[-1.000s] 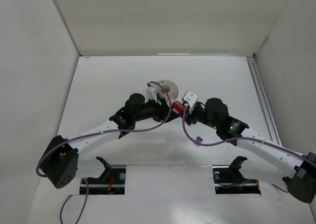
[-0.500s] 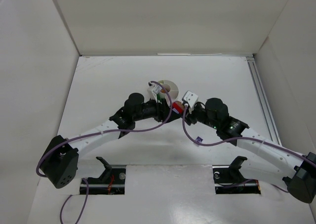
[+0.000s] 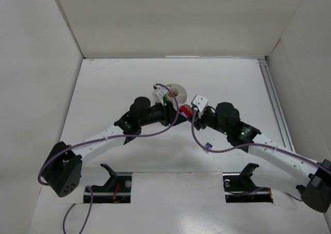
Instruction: Sort the legos into containers by color
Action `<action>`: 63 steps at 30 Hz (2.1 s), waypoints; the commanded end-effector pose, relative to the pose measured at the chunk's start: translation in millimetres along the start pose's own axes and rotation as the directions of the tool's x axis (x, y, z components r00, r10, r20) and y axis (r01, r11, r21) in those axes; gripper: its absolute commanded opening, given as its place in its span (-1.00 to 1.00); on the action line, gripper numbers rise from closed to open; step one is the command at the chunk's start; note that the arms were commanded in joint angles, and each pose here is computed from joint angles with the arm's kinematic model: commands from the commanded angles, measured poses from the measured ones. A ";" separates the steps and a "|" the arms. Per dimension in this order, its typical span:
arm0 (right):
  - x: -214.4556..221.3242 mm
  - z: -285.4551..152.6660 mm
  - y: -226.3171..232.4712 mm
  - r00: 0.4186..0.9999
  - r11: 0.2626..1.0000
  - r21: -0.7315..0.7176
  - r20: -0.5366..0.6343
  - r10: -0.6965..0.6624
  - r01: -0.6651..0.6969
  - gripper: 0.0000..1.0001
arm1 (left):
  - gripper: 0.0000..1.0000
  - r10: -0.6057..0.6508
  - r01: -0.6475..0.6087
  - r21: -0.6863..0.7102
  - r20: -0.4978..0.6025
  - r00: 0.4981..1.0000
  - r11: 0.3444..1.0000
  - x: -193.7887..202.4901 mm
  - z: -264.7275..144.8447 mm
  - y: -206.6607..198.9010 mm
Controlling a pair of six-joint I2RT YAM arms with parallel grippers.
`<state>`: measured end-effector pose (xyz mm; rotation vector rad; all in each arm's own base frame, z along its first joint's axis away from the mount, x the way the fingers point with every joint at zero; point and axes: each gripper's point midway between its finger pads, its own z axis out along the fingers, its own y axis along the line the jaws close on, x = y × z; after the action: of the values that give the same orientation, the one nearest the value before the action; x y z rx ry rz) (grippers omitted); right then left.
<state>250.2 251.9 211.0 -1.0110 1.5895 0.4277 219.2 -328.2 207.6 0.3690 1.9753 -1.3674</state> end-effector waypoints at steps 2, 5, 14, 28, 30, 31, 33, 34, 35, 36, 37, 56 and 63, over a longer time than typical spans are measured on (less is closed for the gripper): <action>-14.4 -3.3 -17.6 0.999 0.994 0.104 0.043 0.020 -0.024 -0.48 | -0.57 0.039 -0.043 0.061 0.064 0.997 0.997 -17.7 -9.4 -25.6; -10.3 -7.4 -36.5 0.999 0.977 0.211 0.001 0.044 -0.043 -0.51 | -0.60 0.024 -0.024 0.002 0.038 0.999 1.000 -8.9 -16.5 -15.5; -12.6 -17.8 -91.7 0.995 0.923 0.374 -0.002 0.101 -0.093 -0.51 | -0.60 -0.034 0.035 -0.142 0.011 0.999 0.989 16.6 -35.6 17.9; 17.1 -54.5 -112.3 0.986 0.886 0.458 -0.096 0.135 -0.077 -0.49 | -0.48 0.012 0.027 -0.489 0.077 0.997 0.872 -63.2 18.9 70.7; 19.0 -59.9 -115.5 0.985 0.877 0.474 -0.102 0.141 -0.076 -0.49 | -0.46 0.003 0.047 -0.509 0.098 0.995 0.859 -77.0 26.5 69.9; 27.3 -61.5 -116.4 0.981 0.874 0.480 -0.122 0.151 -0.075 -0.49 | -0.46 -0.022 0.071 -0.534 0.098 0.995 0.842 -75.6 27.3 74.8; 28.6 -65.7 -118.4 0.980 0.869 0.488 -0.125 0.156 -0.076 -0.49 | -0.43 -0.035 0.097 -0.584 0.117 0.993 0.806 -78.0 31.5 87.9; 26.2 -67.5 -118.6 0.981 0.868 0.490 -0.117 0.153 -0.077 -0.49 | -0.43 -0.036 0.103 -0.594 0.123 0.992 0.798 -80.8 33.1 84.5; 29.6 -69.3 -120.0 0.979 0.865 0.495 -0.127 0.160 -0.077 -0.49 | -0.40 -0.041 0.113 -0.618 0.129 0.991 0.778 -81.2 34.3 90.7; 34.8 -70.1 -121.1 0.977 0.862 0.501 -0.136 0.166 -0.077 -0.47 | -0.38 -0.056 0.139 -0.627 0.151 0.987 0.766 -82.1 34.1 87.3; 34.8 -70.1 -121.1 0.977 0.862 0.501 -0.137 0.166 -0.077 -0.47 | -0.38 -0.052 0.148 -0.655 0.164 0.985 0.741 -86.4 33.0 91.9; 49.8 -81.1 -128.2 0.968 0.849 0.525 -0.173 0.179 -0.063 -0.47 | -0.33 -0.072 0.267 -0.789 0.275 0.959 0.554 -83.4 51.4 106.5; 53.8 -84.0 -131.1 0.966 0.849 0.527 -0.191 0.174 -0.049 -0.47 | -0.28 -0.050 0.254 -0.812 0.269 0.962 0.526 -76.6 60.8 108.0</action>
<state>302.4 99.5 209.0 -0.5706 1.8748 -0.0497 354.6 -324.7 157.3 -0.3848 2.2884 -0.3637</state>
